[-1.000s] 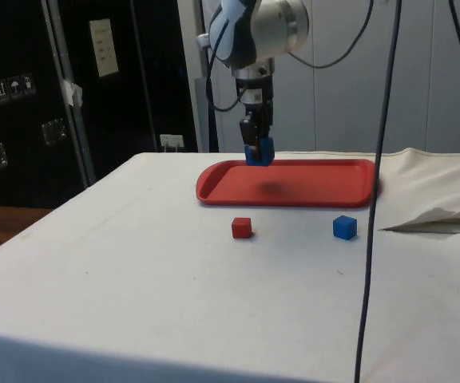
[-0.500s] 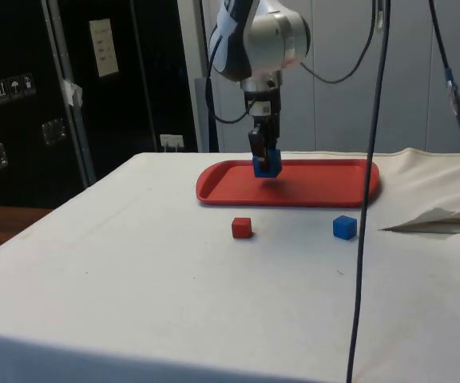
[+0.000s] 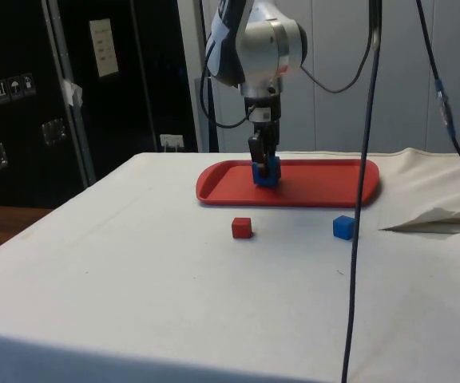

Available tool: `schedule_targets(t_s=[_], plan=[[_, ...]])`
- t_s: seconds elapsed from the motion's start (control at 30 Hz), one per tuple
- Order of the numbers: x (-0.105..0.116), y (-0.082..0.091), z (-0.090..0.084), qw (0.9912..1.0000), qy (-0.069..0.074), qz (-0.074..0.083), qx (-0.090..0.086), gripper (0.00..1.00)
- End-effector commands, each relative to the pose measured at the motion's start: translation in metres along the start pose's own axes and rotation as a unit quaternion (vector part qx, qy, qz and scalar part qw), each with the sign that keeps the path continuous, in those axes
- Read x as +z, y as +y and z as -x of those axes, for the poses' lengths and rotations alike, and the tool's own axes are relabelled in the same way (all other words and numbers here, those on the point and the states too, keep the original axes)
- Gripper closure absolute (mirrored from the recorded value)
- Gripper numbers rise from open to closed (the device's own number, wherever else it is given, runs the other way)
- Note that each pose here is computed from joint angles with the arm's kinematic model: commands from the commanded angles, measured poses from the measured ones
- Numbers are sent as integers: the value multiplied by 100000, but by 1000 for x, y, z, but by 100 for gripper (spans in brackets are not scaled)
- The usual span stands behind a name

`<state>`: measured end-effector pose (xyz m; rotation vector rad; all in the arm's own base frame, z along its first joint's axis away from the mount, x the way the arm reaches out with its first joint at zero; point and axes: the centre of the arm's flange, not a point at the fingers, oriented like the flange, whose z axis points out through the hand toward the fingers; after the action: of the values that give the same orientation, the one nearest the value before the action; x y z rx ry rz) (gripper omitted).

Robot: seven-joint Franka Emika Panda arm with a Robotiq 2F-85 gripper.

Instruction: Pick up the largest block and place it onto the tray.

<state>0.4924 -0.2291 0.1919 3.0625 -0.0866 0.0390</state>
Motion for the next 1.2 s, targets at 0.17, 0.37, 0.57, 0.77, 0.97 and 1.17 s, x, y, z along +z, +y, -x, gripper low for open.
schedule_targets(t_s=[0.17,0.37,0.57,0.77,0.97,1.17], plan=[[0,0,0,100000,26,-51,13,100],[0,0,0,100000,0,0,0,51],[0,0,0,100000,0,0,0,0],[0,0,0,100000,0,0,0,0],[-7,2,-3,99998,669,123,60,0],[-32,5,-5,99990,1382,-198,-193,0]])
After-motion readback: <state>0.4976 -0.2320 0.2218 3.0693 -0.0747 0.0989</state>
